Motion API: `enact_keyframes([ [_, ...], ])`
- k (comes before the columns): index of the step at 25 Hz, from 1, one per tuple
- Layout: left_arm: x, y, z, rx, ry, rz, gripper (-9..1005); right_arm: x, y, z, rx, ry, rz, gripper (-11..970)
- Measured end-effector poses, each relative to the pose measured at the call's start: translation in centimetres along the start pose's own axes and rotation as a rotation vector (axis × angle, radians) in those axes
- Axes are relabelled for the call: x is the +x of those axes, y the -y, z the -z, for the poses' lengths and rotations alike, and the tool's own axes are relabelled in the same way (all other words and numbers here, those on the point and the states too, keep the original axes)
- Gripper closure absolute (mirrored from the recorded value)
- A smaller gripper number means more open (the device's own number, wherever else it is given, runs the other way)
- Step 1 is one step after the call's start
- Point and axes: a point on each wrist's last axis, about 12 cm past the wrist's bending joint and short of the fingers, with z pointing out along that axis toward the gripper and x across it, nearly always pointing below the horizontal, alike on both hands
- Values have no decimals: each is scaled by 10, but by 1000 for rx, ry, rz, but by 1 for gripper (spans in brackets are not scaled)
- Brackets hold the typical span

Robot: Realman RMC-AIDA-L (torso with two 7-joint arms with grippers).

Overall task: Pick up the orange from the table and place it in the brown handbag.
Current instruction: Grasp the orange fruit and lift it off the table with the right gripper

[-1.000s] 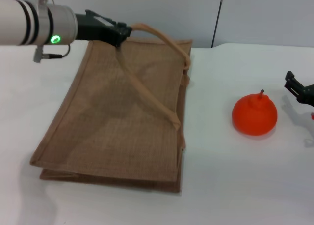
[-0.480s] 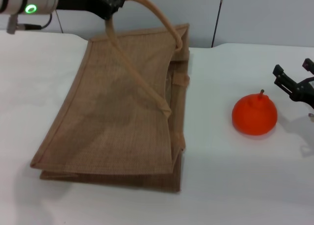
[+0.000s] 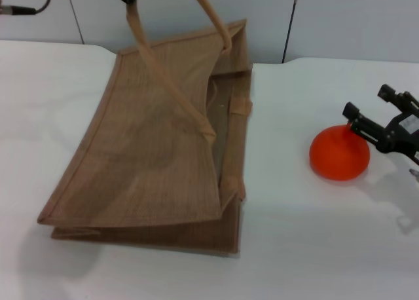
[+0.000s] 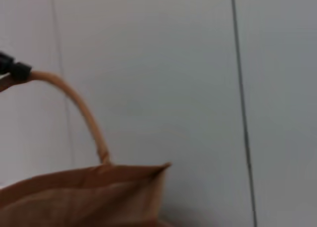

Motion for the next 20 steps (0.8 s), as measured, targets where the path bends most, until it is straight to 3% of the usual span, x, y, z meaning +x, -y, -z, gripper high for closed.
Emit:
enact_keyframes([
  [7, -7, -4, 12, -15, 13, -11, 875, 2, -2, 4, -59, -38, -25, 61],
  [20, -16, -2, 14, -13, 30, -36, 876, 9, 6, 6, -54, -143, -41, 62],
])
